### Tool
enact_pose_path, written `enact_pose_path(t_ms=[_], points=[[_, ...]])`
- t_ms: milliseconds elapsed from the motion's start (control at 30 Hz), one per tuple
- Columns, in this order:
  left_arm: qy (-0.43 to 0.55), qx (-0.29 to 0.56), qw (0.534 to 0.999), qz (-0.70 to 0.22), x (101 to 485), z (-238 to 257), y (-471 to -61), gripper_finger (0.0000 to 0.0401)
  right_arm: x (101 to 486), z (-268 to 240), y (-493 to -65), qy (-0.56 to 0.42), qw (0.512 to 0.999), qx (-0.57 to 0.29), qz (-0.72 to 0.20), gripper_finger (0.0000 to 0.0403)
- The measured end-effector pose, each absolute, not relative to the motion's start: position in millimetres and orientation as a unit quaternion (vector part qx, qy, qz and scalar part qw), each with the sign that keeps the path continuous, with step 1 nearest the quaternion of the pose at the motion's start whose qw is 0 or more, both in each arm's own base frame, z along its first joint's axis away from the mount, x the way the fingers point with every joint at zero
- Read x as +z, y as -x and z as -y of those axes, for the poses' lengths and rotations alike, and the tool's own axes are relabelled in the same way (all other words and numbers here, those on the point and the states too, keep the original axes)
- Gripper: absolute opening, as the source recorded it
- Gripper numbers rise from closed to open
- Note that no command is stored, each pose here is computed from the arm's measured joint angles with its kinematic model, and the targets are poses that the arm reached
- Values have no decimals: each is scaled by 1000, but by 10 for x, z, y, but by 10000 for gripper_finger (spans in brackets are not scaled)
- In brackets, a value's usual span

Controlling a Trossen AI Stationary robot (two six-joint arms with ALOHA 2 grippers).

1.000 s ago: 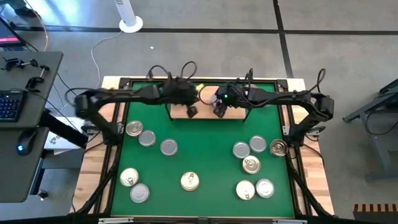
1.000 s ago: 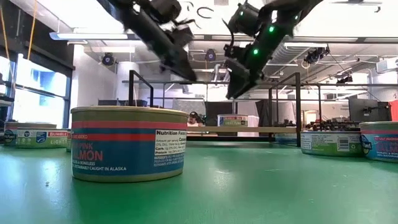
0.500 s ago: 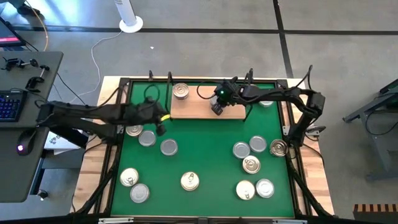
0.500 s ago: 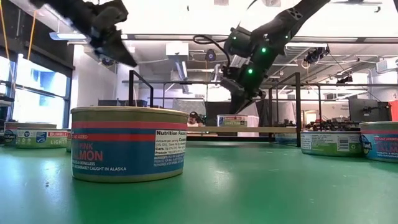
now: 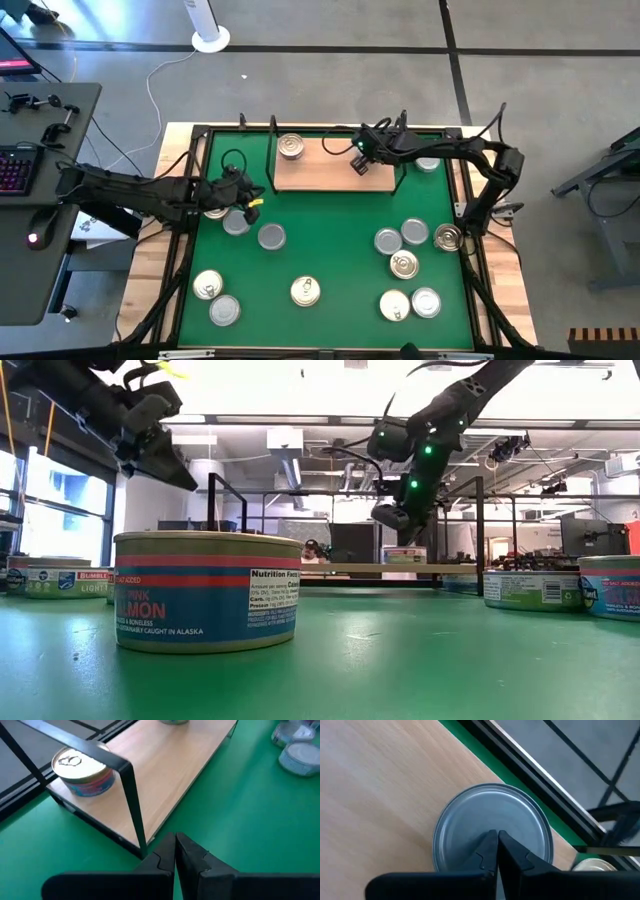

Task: Stack canned seafood by type on shelf
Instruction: Put the green tuna can on the shelf

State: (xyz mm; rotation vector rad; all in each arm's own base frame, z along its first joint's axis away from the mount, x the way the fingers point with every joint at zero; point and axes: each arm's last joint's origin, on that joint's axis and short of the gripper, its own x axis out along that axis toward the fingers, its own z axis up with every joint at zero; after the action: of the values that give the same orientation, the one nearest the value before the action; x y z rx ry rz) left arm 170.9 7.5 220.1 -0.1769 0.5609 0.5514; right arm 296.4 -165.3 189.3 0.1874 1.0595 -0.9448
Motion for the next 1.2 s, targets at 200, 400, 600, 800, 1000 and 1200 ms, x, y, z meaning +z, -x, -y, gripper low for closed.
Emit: enact_pose_path(t_ms=[200, 400, 600, 800, 1000, 1200], points=[[82, 265, 923, -265, 2218, -75, -1722, 0, 2013, 1668, -2983, -93, 739, -440, -501, 1], [83, 265, 924, -263, 2220, -74, -1724, 0, 2225, 1645, -3074, -84, 744, -452, -486, 1], [83, 265, 924, -263, 2221, -75, -1724, 0, 2250, 1600, -3125, -116, 767, -401, -487, 1], [83, 265, 924, -263, 2220, -75, -1724, 0, 2160, 1639, -3050, -125, 756, -402, -502, 0], [82, 264, 924, -264, 2221, -75, -1724, 0, 2126, 1672, -2993, -133, 744, -408, -512, 0], [82, 264, 924, -264, 2220, -75, -1724, 0, 2107, 1717, -2941, -141, 732, -413, -523, 0]])
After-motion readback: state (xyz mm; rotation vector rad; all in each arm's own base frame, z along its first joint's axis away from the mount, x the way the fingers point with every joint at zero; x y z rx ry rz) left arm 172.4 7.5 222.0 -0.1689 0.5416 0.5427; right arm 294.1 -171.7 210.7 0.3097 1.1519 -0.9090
